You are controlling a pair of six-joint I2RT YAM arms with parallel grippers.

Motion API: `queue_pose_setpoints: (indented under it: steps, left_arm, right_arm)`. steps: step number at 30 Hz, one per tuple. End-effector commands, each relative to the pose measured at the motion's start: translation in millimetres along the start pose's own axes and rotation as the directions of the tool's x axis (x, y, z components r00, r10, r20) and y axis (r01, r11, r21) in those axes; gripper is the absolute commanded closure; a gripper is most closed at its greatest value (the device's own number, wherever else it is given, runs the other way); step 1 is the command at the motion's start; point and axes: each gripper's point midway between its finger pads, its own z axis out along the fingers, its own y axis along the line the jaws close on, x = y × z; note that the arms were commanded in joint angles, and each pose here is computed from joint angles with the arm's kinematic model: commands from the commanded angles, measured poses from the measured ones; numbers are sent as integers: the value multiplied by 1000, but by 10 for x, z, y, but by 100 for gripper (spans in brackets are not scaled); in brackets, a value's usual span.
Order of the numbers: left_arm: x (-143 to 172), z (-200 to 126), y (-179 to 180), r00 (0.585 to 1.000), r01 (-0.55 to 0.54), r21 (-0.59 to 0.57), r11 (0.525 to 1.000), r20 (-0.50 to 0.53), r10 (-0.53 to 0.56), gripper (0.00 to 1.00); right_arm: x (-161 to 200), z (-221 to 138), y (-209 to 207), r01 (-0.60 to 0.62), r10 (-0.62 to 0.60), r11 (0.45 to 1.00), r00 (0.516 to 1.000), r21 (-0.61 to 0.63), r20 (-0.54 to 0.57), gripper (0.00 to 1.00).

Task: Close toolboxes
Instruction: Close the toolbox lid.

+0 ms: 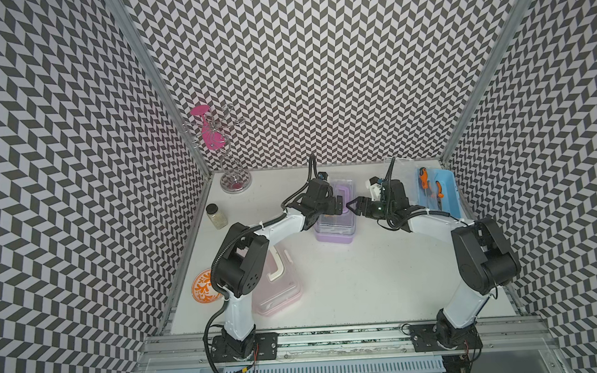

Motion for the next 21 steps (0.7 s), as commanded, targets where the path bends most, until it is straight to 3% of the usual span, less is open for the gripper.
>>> queue_pose_setpoints:
  steps: [1, 14, 21]
  left_arm:
    - [226, -78, -40, 998, -10, 4, 1000, -57, 10, 1]
    - [534, -254, -54, 994, -21, -11, 1000, -105, 20, 1]
    - [493, -384, 26, 996, -34, -52, 998, -89, 30, 1]
  right_arm:
    - [264, 85, 72, 28, -31, 999, 997, -34, -65, 29]
    - [644, 64, 217, 52, -56, 998, 991, -38, -123, 30]
    - [898, 23, 463, 61, -73, 994, 985, -86, -154, 30]
